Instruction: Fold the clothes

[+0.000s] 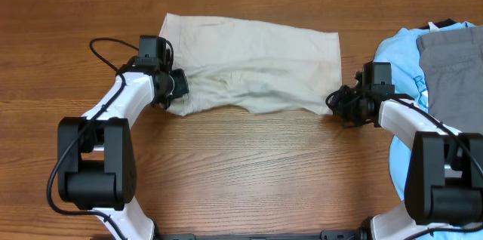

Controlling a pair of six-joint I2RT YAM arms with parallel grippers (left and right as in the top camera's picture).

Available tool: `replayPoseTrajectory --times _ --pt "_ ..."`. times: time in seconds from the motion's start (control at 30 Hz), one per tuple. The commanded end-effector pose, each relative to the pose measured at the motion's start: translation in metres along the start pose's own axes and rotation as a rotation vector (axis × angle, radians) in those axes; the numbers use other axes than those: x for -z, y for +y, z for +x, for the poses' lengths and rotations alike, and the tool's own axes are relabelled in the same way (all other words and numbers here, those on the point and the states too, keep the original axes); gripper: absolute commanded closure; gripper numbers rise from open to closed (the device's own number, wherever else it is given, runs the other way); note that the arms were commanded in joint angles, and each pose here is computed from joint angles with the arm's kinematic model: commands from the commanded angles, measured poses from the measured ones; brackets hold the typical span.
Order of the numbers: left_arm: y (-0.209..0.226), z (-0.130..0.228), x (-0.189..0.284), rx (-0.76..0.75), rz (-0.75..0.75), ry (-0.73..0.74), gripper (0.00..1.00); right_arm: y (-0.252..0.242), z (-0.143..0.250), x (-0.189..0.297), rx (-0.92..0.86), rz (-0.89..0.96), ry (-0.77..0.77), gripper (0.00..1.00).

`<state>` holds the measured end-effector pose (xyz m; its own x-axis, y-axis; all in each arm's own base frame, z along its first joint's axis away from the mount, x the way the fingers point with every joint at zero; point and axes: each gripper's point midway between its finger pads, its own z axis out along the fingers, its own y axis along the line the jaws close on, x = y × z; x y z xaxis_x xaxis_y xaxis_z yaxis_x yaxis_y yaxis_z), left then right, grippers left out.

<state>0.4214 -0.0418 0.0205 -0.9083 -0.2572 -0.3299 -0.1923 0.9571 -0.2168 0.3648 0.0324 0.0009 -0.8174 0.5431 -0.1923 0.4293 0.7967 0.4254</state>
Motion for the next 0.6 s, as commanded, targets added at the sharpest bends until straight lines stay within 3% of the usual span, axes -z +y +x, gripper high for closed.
replayPoseTrajectory --times 0.0,0.23,0.37,0.57 --pt "0.014 -0.007 -0.027 -0.007 -0.064 -0.038 0.96 0.001 -0.021 -0.009 0.008 -0.006 -0.087 0.96" --pt "0.008 -0.027 -0.027 -0.102 -0.052 -0.086 0.96 0.045 -0.052 0.004 0.105 -0.165 -0.164 0.96" --pt "-0.006 -0.055 0.015 -0.143 -0.040 -0.142 0.96 0.077 -0.063 0.029 0.149 -0.255 -0.164 0.96" --pt "-0.025 -0.082 0.102 -0.148 -0.020 -0.219 0.96 0.090 -0.062 0.074 0.189 -0.232 -0.144 0.96"
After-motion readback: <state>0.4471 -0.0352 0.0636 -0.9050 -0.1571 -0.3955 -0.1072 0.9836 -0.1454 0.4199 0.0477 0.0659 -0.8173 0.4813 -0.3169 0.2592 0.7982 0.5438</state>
